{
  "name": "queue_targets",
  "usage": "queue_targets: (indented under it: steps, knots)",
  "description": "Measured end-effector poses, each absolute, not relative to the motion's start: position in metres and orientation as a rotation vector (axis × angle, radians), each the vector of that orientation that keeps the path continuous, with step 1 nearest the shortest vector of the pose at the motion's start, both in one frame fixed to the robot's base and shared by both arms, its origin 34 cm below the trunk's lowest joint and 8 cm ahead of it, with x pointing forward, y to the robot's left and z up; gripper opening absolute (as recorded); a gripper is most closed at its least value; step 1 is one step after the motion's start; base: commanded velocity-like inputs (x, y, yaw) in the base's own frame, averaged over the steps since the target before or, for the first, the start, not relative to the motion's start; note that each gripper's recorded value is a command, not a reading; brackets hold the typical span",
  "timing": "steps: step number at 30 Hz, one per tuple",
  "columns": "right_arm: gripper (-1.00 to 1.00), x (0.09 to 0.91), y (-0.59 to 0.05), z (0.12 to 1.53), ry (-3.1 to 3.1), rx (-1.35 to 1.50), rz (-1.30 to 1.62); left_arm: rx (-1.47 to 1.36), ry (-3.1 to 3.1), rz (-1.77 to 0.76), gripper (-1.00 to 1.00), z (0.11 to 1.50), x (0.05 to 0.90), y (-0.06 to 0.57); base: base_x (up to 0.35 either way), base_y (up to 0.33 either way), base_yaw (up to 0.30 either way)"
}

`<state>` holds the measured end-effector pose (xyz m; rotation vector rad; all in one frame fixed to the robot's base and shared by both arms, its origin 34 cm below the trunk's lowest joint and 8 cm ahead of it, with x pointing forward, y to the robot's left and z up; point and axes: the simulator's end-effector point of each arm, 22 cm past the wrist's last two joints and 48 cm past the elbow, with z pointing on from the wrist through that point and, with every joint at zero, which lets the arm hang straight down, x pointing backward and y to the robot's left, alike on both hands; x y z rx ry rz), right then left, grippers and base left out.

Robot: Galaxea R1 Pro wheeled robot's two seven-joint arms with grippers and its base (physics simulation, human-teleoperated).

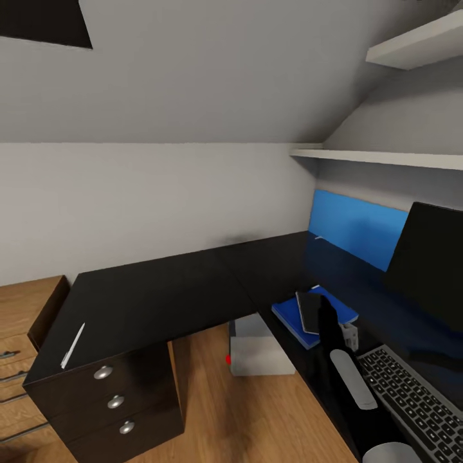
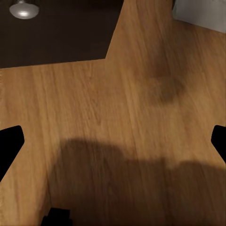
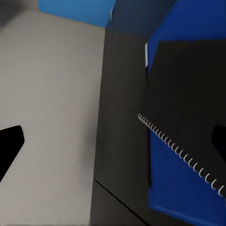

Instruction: In the bedroom, organize the workspace by keeping the computer under the desk, ensuring the monitor is on the desk, placing the keyboard on the desk next to the monitor, placing the mouse on the desk next to the keyboard, moving the folder from the swivel chair onto the desk next to the mouse, stacking the notebook on top of the folder with the pen on top of the notebook, and positioning the swivel chair next to the desk.

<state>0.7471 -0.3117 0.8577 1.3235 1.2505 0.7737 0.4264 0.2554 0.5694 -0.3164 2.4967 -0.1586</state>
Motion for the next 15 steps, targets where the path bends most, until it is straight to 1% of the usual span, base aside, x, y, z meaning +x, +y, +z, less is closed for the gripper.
queue_targets:
  steps: [3, 7, 8, 13, 15]
  knots:
    - [1.00, 0.750, -0.281, 0.865, 1.293, 1.280, 0.802, -0.318, 2.496, -0.158, 1.00, 0.575, 0.427, 0.256, 0.000, 0.000, 0.173]
    - [1.00, 0.751, -0.247, 0.875, 1.358, 1.178, 0.792, -0.320, 2.502, -0.153, 1.00, 0.579, 0.425, 0.257, 0.000, 0.000, 0.231]
    - [1.00, 0.750, -0.225, 0.881, 1.383, 1.113, 0.770, -0.324, 2.512, -0.139, 1.00, 0.578, 0.421, 0.259, 0.000, 0.000, 0.259]
    - [1.00, 0.744, -0.181, 0.886, 1.450, 0.990, 0.684, -0.336, 2.521, -0.109, 1.00, 0.584, 0.419, 0.264, 0.000, 0.000, 0.272]
    - [1.00, 0.737, -0.154, 0.867, 1.531, 0.929, 0.627, -0.338, 2.522, -0.105, 1.00, 0.587, 0.418, 0.264, 0.000, 0.000, 0.279]
